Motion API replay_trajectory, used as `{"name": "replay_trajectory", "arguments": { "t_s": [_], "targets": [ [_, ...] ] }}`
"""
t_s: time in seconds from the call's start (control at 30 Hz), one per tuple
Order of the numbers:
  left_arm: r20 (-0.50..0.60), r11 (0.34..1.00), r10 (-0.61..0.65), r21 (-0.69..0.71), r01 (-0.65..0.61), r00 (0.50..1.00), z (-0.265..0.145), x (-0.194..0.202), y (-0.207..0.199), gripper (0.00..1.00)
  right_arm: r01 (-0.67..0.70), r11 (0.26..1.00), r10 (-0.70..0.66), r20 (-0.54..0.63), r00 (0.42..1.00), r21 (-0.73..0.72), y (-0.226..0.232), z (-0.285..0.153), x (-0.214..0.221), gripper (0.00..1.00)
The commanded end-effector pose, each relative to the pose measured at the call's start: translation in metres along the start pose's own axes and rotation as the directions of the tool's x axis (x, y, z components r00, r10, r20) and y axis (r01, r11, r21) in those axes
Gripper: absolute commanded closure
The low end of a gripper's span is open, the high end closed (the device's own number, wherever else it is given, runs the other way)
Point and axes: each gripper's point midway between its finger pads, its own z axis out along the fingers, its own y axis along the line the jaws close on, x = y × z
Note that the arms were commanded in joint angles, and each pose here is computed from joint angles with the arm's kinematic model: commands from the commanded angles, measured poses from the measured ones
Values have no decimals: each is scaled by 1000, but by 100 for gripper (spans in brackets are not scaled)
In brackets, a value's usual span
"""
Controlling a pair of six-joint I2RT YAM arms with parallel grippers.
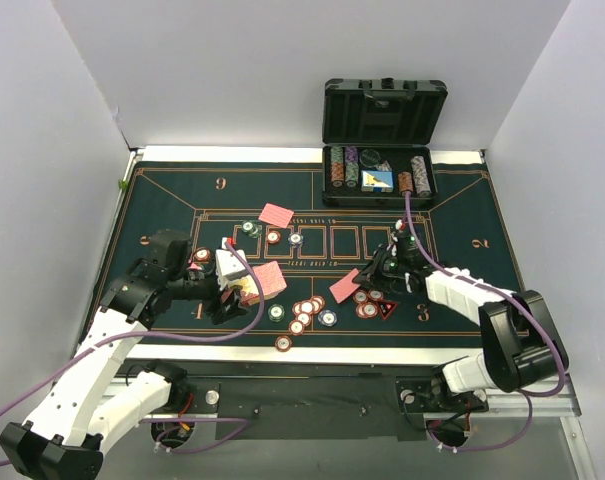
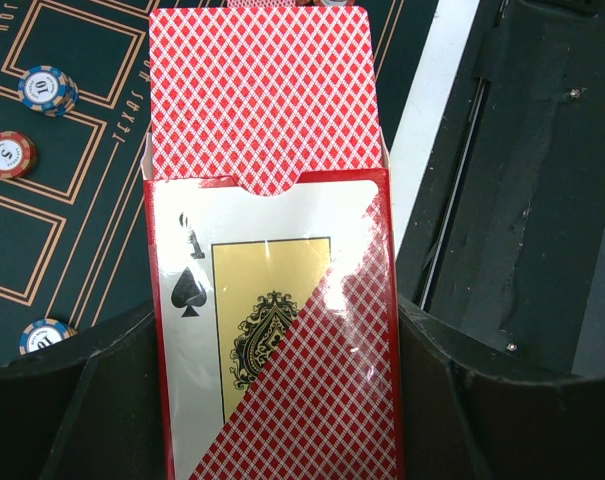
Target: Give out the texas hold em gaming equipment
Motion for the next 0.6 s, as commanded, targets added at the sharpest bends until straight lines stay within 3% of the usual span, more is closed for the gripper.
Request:
{"name": "replay_trajectory", "arguments": {
  "t_s": [0.0, 0.1, 0.2, 0.33, 0.57],
  "targets": [
    [93, 997, 75, -20, -74, 993, -10, -33, 2, 100, 36, 999, -37, 63, 997, 21, -1, 5, -15, 100],
    [95, 997, 78, -19, -76, 992, -11, -34, 2, 100, 56, 995, -60, 48, 997, 88, -11, 1, -12, 95],
    [94, 997, 77, -19, -75, 993, -10, -33, 2, 100, 74, 990, -79, 41, 996, 123, -15, -6, -9, 77],
    [93, 997, 73, -16, -72, 993, -9, -32, 2, 100, 91, 986, -101, 65, 993, 141, -13, -17, -10, 60],
    [93, 997, 72, -14, -71, 993, -10, -32, 1, 100, 110, 975, -137, 133, 982, 191, -5, -51, -21, 49]
  ]
}}
